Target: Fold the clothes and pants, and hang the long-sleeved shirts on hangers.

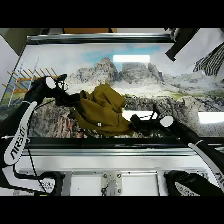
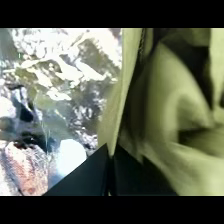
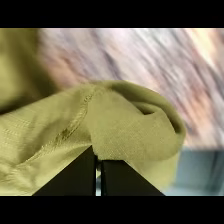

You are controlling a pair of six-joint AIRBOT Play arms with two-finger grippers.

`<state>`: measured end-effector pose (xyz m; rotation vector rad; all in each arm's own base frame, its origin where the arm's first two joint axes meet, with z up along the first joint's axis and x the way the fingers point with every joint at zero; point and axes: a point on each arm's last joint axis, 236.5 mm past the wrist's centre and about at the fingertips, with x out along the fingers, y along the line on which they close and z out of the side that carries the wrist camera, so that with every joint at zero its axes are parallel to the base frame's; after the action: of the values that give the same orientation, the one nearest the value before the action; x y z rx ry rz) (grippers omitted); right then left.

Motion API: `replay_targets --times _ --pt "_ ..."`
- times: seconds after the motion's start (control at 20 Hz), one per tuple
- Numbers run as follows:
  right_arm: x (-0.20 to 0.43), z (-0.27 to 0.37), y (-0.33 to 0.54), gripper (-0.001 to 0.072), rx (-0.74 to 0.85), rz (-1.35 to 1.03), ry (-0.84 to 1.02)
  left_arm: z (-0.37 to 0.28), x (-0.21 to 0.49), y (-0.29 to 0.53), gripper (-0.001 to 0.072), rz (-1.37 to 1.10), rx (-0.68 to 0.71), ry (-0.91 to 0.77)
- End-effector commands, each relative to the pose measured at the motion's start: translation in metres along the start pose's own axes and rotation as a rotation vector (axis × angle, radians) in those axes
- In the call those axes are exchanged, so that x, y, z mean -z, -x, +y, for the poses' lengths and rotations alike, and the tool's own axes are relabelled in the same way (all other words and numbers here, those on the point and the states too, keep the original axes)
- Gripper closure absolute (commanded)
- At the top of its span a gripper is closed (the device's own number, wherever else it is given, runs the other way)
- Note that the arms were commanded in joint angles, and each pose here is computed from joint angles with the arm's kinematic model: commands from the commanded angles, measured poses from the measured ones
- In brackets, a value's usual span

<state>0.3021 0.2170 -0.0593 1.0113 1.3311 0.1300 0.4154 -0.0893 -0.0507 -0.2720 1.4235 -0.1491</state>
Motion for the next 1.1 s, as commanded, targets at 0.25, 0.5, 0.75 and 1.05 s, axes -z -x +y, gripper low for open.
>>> replay_targets --times 0.25,0.5,0.75,1.05 --pt "-0.075 0.177 0.246 0.0698 -0.142 -0.368 0.662 -0.146 -0.045 0.303 0.0695 -0.694 0.246 -0.297" --pt "-0.009 0.292 0.419 0.0698 -0.338 -0.721 0.961 -0.231 0.046 0.520 0.0695 -1.222 0.478 -0.534" --pt "0.043 0.324 0.499 0.0698 -0.453 -0.919 1.074 -0.228 0.108 0.613 0.0695 -1.483 0.541 -0.591" --pt "0.006 0.308 0.494 0.0698 -0.343 -0.954 0.958 -0.209 0.053 0.576 0.0695 -1.443 0.369 -0.494"
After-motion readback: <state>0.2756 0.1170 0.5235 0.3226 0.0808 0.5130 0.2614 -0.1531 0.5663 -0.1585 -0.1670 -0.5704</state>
